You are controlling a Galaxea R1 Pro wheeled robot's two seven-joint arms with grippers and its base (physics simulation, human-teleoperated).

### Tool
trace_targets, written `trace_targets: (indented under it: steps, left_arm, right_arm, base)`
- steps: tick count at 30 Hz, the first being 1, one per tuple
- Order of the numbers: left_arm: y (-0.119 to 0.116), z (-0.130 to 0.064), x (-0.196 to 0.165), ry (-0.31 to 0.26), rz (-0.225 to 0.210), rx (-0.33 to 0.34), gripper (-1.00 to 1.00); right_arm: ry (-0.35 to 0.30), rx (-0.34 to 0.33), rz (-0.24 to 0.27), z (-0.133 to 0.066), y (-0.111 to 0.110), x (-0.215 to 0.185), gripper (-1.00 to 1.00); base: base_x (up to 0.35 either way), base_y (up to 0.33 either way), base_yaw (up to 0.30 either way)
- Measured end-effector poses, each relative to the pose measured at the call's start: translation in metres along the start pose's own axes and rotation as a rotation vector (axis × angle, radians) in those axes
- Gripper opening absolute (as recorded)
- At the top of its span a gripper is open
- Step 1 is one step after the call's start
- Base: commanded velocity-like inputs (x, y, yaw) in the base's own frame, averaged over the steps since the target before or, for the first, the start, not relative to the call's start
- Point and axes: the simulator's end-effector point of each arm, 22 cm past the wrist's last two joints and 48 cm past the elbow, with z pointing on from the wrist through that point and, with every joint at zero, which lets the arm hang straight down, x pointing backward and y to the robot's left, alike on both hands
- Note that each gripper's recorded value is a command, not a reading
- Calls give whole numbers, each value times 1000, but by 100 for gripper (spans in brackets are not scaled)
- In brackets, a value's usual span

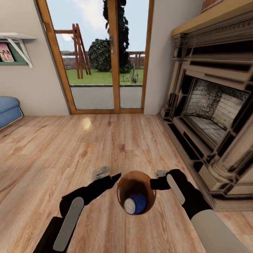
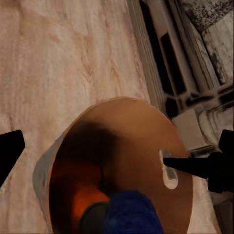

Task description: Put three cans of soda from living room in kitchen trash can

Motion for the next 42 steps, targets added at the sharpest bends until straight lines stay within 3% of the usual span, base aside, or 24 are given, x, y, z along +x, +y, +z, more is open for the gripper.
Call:
trace_targets:
  steps: [4, 7, 11, 14, 19, 25, 30, 35, 42]
  left_arm:
    - [65, -34, -28, -107, -142, -14, 100]
    - [113, -57, -31, -150, -201, -78, 100]
    - [170, -72, -1, -132, -279, -183, 100]
    - [193, -71, 21, -117, -318, -226, 100]
    - [202, -70, 30, -111, -332, -245, 100]
    - [204, -70, 34, -103, -338, -250, 100]
    - [205, -70, 35, -99, -333, -251, 100]
    - [212, -70, 40, -80, -285, -290, 100]
    - [225, -67, 57, -63, -288, -323, 100]
  right_arm:
    - [34, -2, 23, 7, -4, 10, -100]
    - [61, 13, 38, 12, -13, 17, -100]
    - [96, 21, 140, 17, -36, 21, -100]
    - [128, 24, 209, 20, -52, 24, -100]
    - [193, 46, 252, 25, -67, 31, -100]
    - [204, 22, 274, 26, -62, 31, -100]
    - [207, 35, 261, 26, -64, 32, -100]
    - [203, 23, 259, 27, -59, 30, -100]
    - [205, 38, 247, 26, -62, 32, -100]
  base:
    - [199, 242, 0]
    - [220, 277, 0]
    - [205, 296, 0]
    - [191, 305, 0]
    - [188, 297, 0]
    - [198, 276, 0]
    - [259, 201, 0]
    - [332, 38, 0]
    - [346, 3, 0]
